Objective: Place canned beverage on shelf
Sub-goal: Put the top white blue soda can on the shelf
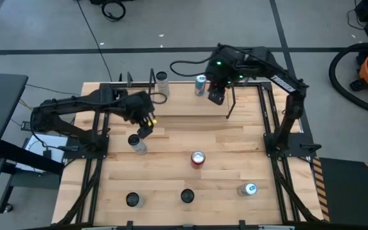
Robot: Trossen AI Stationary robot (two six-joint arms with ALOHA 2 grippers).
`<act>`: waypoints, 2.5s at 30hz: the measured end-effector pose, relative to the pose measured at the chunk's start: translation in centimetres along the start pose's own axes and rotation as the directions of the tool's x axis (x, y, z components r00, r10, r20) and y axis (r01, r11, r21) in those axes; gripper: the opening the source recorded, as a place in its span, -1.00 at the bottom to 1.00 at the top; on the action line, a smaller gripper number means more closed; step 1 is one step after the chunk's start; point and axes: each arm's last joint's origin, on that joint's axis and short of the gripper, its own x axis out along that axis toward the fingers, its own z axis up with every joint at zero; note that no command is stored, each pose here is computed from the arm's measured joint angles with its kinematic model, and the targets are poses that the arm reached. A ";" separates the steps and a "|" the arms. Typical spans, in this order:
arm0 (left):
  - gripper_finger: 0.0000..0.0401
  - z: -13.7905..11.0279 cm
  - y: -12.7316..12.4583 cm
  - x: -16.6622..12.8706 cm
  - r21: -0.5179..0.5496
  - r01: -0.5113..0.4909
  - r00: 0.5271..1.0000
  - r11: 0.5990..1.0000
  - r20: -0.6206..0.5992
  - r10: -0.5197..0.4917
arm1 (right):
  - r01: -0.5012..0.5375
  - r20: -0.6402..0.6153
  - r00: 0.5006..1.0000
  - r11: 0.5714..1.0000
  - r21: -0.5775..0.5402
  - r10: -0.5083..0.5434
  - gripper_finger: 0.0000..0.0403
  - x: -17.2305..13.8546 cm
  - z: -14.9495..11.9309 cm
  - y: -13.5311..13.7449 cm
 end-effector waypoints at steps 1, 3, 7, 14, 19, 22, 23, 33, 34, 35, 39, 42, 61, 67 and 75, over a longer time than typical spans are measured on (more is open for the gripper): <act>0.55 -0.2 -0.3 0.0 -0.020 0.001 1.000 1.000 -0.014 -0.001 | 0.001 0.010 1.000 1.000 -0.002 -0.001 -0.10 -0.5 -0.2 0.0; 0.55 -0.8 -0.8 -0.1 -0.053 -0.004 0.999 0.999 -0.051 0.001 | 0.001 0.023 1.000 1.000 -0.004 -0.001 -0.10 -1.4 -0.6 0.0; 0.55 -1.7 -1.7 -0.2 -0.096 -0.012 0.995 0.995 -0.104 0.002 | -0.005 0.059 0.998 1.000 -0.011 0.006 -0.10 -3.0 -1.3 0.2; 0.55 -2.9 -3.0 -0.5 -0.107 -0.038 0.989 0.994 -0.146 0.022 | -0.008 0.087 0.996 1.000 -0.012 0.009 -0.10 -4.2 -1.8 0.1; 0.55 -4.0 -3.0 -0.7 -0.132 -0.124 0.974 0.983 -0.207 0.095 | -0.009 0.085 0.996 1.000 -0.013 0.010 -0.10 -4.1 -1.8 0.1; 0.55 -4.5 -2.9 -0.9 -0.129 -0.177 0.959 0.976 -0.245 0.141 | -0.010 0.064 0.998 1.000 -0.022 0.011 -0.10 -3.6 -1.8 0.3; 0.55 -4.6 -2.9 -0.9 -0.126 -0.182 0.958 0.975 -0.247 0.146 | -0.011 0.058 0.998 1.000 -0.024 0.012 -0.10 -3.4 -1.8 0.3; 0.55 -6.5 -2.6 1.7 -0.142 -0.259 0.928 0.956 -0.310 0.205 | -0.012 -0.018 1.000 0.998 -0.059 0.011 -0.10 -1.6 -2.1 0.5; 0.55 -6.7 -2.6 2.1 -0.147 -0.262 0.924 0.954 -0.322 0.205 | -0.012 -0.021 1.000 0.998 -0.063 0.010 -0.10 -1.5 -2.1 0.5; 0.55 -6.9 -2.5 2.4 -0.151 -0.267 0.921 0.952 -0.331 0.206 | -0.012 -0.017 1.000 0.998 -0.066 0.011 -0.10 -1.4 -2.1 0.6; 0.55 -6.6 -2.6 2.7 -0.183 -0.224 0.933 0.957 -0.325 0.156 | -0.011 0.002 1.000 0.998 -0.068 0.011 -0.10 -1.3 -1.8 0.6; 0.55 -6.3 -2.7 2.8 -0.186 -0.165 0.947 0.969 -0.303 0.103 | -0.010 0.007 1.000 0.997 -0.078 0.011 -0.10 -1.3 -1.8 0.6; 0.55 -7.1 -1.9 5.5 -0.213 -0.105 0.936 0.971 -0.351 0.024 | -0.010 0.007 1.000 0.997 -0.082 0.010 -0.10 -1.3 -1.8 0.5; 0.55 -7.4 -1.8 6.0 -0.211 -0.105 0.936 0.972 -0.351 0.024 | -0.009 0.008 1.000 0.996 -0.084 0.010 -0.10 -1.3 -1.8 0.5; 0.49 -7.2 -1.9 6.1 -0.214 -0.090 0.943 0.973 -0.332 0.014 | -0.008 0.026 1.000 0.997 -0.083 0.010 -0.10 -1.3 -1.6 0.5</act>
